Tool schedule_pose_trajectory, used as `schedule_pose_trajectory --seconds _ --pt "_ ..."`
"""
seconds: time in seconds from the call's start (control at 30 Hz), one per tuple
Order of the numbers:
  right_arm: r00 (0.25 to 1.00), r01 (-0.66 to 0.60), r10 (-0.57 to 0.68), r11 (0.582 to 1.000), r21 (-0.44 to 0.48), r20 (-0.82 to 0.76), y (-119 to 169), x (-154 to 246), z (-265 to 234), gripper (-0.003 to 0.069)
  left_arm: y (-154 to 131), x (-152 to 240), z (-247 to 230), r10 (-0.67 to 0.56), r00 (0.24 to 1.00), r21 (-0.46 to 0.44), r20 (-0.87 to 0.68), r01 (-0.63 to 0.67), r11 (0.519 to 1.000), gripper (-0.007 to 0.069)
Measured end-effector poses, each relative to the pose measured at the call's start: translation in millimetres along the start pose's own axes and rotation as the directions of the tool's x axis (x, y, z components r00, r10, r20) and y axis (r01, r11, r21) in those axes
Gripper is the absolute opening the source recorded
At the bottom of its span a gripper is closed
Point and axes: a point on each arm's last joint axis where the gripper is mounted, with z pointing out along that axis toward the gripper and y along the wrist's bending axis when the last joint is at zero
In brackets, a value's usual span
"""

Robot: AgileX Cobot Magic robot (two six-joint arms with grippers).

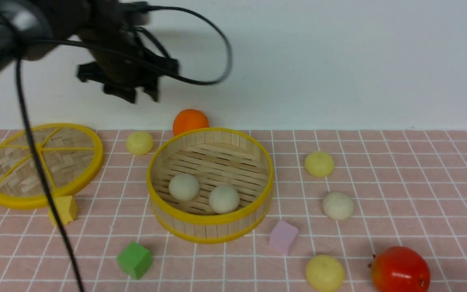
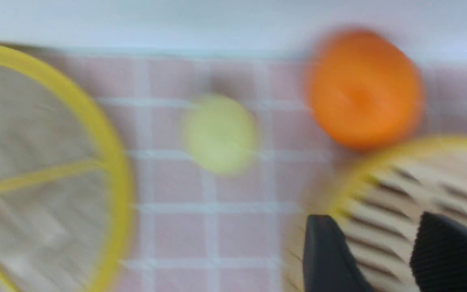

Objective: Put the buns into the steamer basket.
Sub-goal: Use the left arm to grab a steamed stuffed bun

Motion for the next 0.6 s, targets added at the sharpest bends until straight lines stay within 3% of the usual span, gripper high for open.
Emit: schedule_pose_trajectory --seconds 0.2,0.4,0.6 --pt "1.000 0.000 0.000 1.000 0.000 0.000 0.0 0.0 0.0 0.0239 51.5 -3.5 57.0 -0.084 0.996 -0.028 0.006 0.084 0.996 0.0278" --pt "1.000 0.004 -0.004 1.000 0.000 0.000 0.0 0.0 0.0 0.0239 56.8 10.6 104.3 -0.097 0.993 0.008 -0.066 0.097 0.995 0.0275" --pt "1.000 0.004 -0.004 1.000 0.000 0.000 0.0 0.0 0.0 0.0239 55.6 12.5 114.9 -0.103 0.992 0.032 -0.072 0.105 0.994 0.0275"
